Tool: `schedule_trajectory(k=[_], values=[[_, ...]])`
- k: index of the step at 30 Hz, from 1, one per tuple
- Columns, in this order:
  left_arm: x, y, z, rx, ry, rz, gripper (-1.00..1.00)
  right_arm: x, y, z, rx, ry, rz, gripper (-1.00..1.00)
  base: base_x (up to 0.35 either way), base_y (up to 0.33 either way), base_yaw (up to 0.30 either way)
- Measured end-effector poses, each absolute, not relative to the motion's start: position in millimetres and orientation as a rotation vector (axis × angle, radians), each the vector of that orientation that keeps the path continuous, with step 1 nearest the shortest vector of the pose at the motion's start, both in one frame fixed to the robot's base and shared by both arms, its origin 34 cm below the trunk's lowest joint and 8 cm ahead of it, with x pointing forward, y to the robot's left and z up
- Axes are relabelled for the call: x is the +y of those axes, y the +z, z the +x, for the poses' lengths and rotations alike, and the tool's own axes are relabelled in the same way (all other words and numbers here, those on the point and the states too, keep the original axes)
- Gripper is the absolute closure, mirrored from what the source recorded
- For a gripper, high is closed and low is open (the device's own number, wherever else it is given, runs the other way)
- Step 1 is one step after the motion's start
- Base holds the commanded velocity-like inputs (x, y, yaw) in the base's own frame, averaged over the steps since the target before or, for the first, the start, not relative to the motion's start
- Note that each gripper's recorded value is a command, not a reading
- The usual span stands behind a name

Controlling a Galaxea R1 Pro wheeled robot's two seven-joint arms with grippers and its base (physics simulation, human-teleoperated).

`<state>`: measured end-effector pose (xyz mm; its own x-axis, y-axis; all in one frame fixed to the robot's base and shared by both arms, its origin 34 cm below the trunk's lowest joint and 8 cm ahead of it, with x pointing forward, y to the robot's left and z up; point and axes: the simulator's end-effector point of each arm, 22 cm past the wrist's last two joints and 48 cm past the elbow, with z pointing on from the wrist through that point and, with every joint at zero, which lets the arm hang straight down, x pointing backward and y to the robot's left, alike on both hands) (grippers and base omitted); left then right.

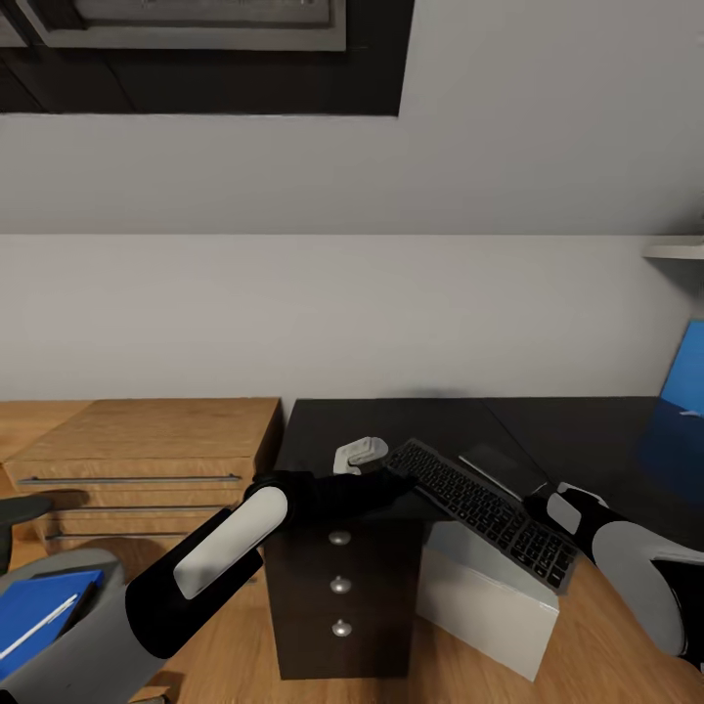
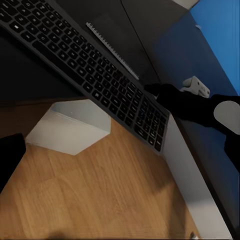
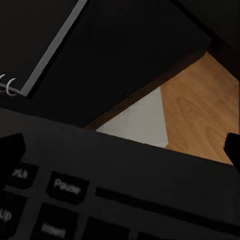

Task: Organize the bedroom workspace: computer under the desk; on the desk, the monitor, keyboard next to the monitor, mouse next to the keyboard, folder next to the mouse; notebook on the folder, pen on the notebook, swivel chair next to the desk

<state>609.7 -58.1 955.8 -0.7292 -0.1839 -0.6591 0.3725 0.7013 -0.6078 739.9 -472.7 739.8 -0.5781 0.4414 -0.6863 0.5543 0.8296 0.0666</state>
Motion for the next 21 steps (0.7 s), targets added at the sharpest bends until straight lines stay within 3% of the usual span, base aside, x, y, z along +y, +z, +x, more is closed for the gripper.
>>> schedule_trajectory(k=[21], values=[[-58.1, 956.0, 609.4, 2.181, -0.984, 0.144, -1.0, -472.6, 740.1, 739.8, 2.277, -0.2, 0.724, -1.0, -0.088, 0.0, 0.0]])
